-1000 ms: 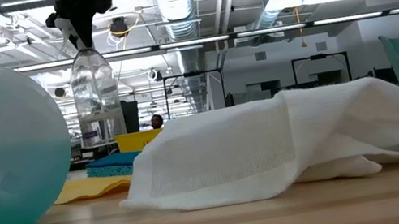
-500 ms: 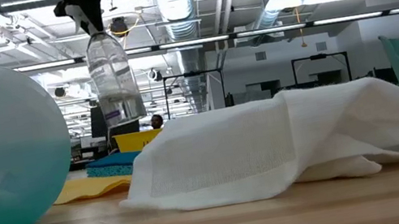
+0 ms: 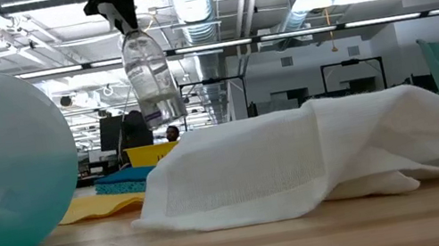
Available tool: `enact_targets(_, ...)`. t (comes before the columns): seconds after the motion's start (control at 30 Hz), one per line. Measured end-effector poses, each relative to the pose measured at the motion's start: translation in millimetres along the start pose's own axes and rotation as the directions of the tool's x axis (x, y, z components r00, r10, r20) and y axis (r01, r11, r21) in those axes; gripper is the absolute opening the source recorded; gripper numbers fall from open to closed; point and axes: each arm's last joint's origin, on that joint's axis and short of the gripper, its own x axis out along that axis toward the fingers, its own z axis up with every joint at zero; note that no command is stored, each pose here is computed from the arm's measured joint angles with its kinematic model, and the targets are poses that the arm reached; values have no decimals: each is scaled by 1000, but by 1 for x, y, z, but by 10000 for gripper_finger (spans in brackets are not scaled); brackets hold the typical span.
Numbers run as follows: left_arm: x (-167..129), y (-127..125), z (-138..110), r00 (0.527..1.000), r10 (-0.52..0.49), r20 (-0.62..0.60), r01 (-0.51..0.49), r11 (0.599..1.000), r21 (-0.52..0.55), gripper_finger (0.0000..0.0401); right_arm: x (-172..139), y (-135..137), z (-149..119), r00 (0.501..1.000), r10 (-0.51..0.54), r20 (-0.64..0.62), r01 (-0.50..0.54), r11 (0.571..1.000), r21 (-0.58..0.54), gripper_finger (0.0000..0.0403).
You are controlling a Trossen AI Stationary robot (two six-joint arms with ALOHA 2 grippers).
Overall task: Pick & Place Kitchen Items
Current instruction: Put the transparent spray bottle into the top yellow bin
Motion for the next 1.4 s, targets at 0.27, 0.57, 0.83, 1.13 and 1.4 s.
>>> enact_targets(0.27,20,-7,19,1000,-4,10,4,999,51,132,0,0,0,1000,0,0,0,1000,-2,108)
enact_targets(0.57,40,-15,46,999,-12,35,10,997,78,132,0,0,0,1000,0,0,0,1000,-2,108)
enact_targets(0.83,64,-21,63,1000,-13,28,10,994,109,132,0,0,0,1000,0,1,0,1000,-15,108)
enact_targets(1.13,76,-22,75,995,-59,83,49,992,120,131,0,0,1,1000,-2,11,3,1000,-23,108)
enact_targets(1.4,85,-22,79,995,-59,82,49,992,116,131,0,0,3,1000,-2,24,3,999,-37,108)
